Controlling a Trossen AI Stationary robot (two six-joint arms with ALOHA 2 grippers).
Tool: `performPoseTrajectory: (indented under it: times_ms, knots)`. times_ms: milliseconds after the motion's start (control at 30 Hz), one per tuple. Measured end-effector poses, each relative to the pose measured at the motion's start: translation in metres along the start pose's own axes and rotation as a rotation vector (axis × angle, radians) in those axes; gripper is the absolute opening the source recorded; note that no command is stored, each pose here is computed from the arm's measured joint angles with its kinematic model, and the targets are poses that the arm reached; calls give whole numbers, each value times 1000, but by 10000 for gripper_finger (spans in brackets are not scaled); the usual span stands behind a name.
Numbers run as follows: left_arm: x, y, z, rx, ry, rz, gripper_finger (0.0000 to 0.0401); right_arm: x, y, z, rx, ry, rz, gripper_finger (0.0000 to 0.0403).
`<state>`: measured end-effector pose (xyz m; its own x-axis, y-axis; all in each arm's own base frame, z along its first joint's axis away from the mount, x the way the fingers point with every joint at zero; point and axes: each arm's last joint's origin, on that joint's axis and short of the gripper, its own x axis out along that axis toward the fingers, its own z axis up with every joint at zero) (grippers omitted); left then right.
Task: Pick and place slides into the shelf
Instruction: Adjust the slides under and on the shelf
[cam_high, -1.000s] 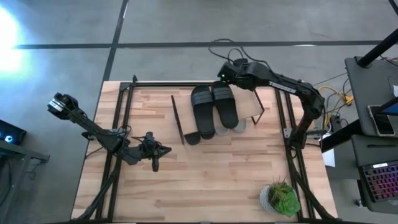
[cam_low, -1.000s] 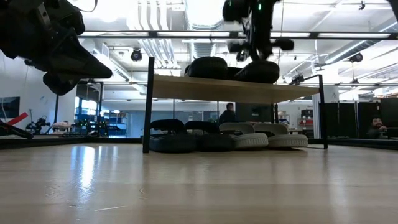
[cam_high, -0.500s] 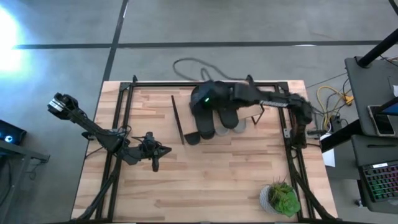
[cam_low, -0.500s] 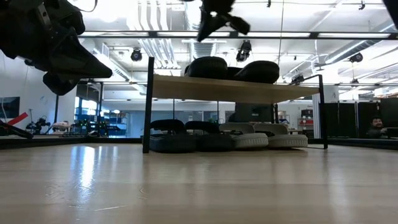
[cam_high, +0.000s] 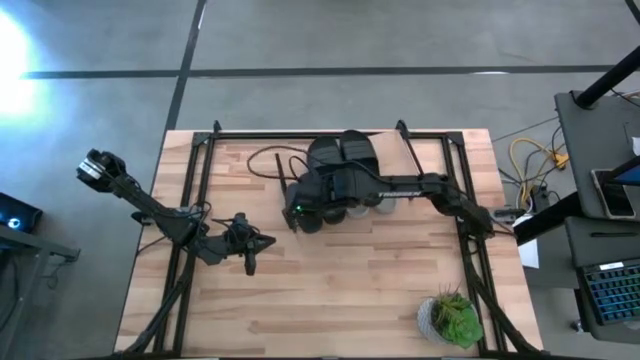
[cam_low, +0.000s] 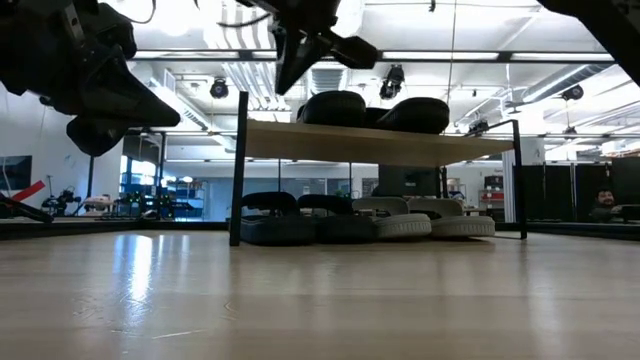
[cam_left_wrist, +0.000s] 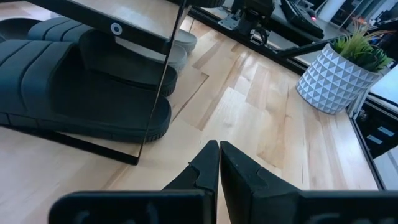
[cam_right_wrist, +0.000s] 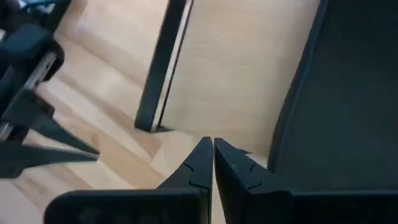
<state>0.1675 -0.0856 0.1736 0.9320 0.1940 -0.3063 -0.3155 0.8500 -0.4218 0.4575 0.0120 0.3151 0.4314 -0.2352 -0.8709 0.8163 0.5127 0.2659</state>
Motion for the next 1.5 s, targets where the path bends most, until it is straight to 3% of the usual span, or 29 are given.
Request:
performPoseTrajectory:
  times_ms: [800, 1067, 1333, 1500]
  knots:
    - [0, 0, 1, -11, -9, -8, 0, 20, -7, -18, -32, 39, -124, 9]
    - [0, 0, 0, -10, -8, -8, 0, 17, -13, -17, -45, -12, -200, 9]
    - [0, 0, 0, -7, -6, -6, 0, 5, -11, -15, -22, -45, -154, 9]
    - [0, 0, 0, -10, -8, -8, 0, -42, -1, -24, -41, -164, -80, 9]
